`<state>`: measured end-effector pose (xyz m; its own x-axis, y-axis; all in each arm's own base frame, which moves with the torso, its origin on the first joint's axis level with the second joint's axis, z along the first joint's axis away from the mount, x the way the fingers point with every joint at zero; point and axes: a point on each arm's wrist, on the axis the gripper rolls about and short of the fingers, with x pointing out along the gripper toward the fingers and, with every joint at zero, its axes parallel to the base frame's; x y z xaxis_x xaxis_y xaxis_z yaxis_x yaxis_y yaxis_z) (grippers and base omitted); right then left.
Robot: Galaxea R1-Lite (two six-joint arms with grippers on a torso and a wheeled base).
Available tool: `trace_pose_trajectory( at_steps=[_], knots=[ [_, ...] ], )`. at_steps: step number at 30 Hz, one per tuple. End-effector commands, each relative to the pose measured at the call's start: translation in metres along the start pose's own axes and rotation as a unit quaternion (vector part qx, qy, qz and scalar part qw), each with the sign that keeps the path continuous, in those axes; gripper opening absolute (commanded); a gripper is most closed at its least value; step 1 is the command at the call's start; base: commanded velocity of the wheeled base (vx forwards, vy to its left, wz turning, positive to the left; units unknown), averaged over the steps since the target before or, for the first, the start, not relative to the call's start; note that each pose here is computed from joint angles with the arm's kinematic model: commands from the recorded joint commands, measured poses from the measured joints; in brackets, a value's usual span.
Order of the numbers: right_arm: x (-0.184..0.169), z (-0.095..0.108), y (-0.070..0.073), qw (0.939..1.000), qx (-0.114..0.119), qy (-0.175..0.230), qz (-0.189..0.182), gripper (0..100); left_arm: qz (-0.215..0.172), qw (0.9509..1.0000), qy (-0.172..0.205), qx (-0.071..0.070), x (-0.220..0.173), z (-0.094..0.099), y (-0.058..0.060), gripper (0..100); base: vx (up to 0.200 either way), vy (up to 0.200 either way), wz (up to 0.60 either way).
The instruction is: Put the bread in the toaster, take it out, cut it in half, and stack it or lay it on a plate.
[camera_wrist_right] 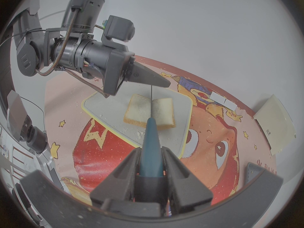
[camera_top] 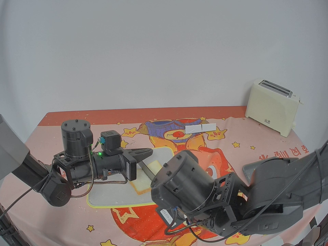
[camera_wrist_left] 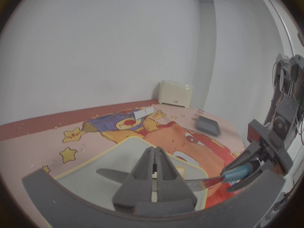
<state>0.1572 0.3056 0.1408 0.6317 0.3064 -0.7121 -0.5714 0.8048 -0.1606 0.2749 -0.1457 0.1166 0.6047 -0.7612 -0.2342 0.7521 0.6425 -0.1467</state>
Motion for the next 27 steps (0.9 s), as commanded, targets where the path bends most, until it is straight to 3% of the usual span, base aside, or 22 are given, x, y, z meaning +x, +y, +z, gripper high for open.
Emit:
trace_pose_trajectory(
  at_steps=[1,14,18,27],
  knots=[
    [0.002,-0.001,0.000,1.0000,-0.002,0.004,-0.002,0,0.001,1.0000,0.002,-0.001,-0.001,-0.002,0.000,0,0.000,0.000,0.00],
    [0.003,-0.001,-0.002,1.0000,0.002,0.005,-0.004,0,0.000,0.9999,0.016,-0.007,0.006,-0.010,0.003,0,0.000,0.000,0.00],
    [0.004,-0.002,-0.001,0.9999,0.010,0.005,-0.004,0,-0.001,0.9997,0.016,-0.018,0.006,-0.010,0.003,0,0.000,0.000,0.00],
    [0.004,-0.002,-0.001,0.9999,0.011,0.006,-0.004,0,-0.002,0.9999,0.002,-0.015,0.012,-0.014,0.006,0,0.000,0.000,0.00]
  ],
)
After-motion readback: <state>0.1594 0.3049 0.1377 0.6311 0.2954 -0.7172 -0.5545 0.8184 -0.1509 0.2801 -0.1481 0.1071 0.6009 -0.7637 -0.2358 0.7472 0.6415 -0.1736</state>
